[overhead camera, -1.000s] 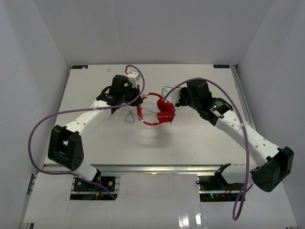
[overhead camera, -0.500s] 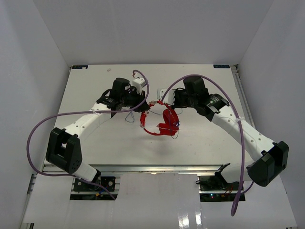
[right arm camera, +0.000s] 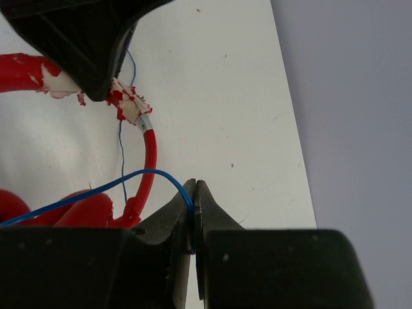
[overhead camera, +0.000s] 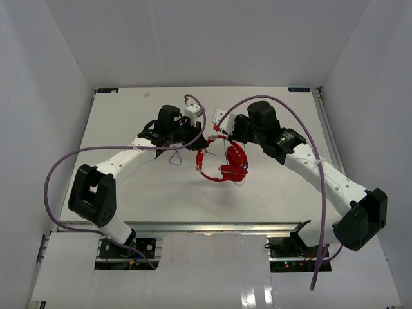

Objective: Wrap the headphones

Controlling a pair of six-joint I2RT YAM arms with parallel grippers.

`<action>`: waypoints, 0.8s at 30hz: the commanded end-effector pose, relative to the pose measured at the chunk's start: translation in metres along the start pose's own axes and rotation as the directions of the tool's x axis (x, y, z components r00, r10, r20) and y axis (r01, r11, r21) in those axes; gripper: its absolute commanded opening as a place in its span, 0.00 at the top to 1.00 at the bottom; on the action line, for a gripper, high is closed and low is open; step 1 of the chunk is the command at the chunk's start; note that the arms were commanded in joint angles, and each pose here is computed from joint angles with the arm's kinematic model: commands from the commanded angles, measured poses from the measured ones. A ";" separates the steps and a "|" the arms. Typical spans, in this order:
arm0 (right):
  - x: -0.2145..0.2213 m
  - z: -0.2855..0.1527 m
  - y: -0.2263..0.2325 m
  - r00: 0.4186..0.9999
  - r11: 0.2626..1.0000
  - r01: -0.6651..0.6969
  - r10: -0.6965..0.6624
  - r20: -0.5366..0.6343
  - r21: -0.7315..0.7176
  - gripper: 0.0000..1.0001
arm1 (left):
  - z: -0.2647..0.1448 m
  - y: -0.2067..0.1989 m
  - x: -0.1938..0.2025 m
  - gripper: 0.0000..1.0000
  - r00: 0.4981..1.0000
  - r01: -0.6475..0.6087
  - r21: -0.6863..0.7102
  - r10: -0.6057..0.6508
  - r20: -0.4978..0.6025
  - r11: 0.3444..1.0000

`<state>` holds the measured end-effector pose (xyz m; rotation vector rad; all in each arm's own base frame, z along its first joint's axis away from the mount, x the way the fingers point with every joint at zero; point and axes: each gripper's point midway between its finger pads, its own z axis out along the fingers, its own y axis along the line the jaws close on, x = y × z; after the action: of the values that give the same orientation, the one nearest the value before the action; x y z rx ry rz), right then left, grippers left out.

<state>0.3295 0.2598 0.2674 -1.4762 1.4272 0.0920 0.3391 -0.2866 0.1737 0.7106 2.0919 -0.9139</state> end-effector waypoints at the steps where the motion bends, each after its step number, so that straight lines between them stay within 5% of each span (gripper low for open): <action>1: 0.019 0.019 -0.018 0.990 0.981 -0.136 0.139 -0.015 0.139 0.92 | -0.016 -0.058 -0.032 1.00 0.993 -0.077 0.218 0.054 0.106 0.973; 11: 0.054 0.005 -0.046 0.923 0.905 -0.386 0.381 0.058 0.179 0.92 | -0.041 -0.084 -0.033 1.00 0.984 -0.086 0.297 0.034 0.177 0.951; 24: 0.068 0.004 -0.001 0.793 0.811 -0.584 0.582 0.180 -0.047 0.92 | -0.072 -0.116 -0.081 1.00 0.953 -0.121 0.357 0.008 0.301 0.926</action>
<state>0.3515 0.2068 0.2047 -0.9933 1.7457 0.4627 0.2909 -0.3130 0.2374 0.7453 1.8523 -1.2407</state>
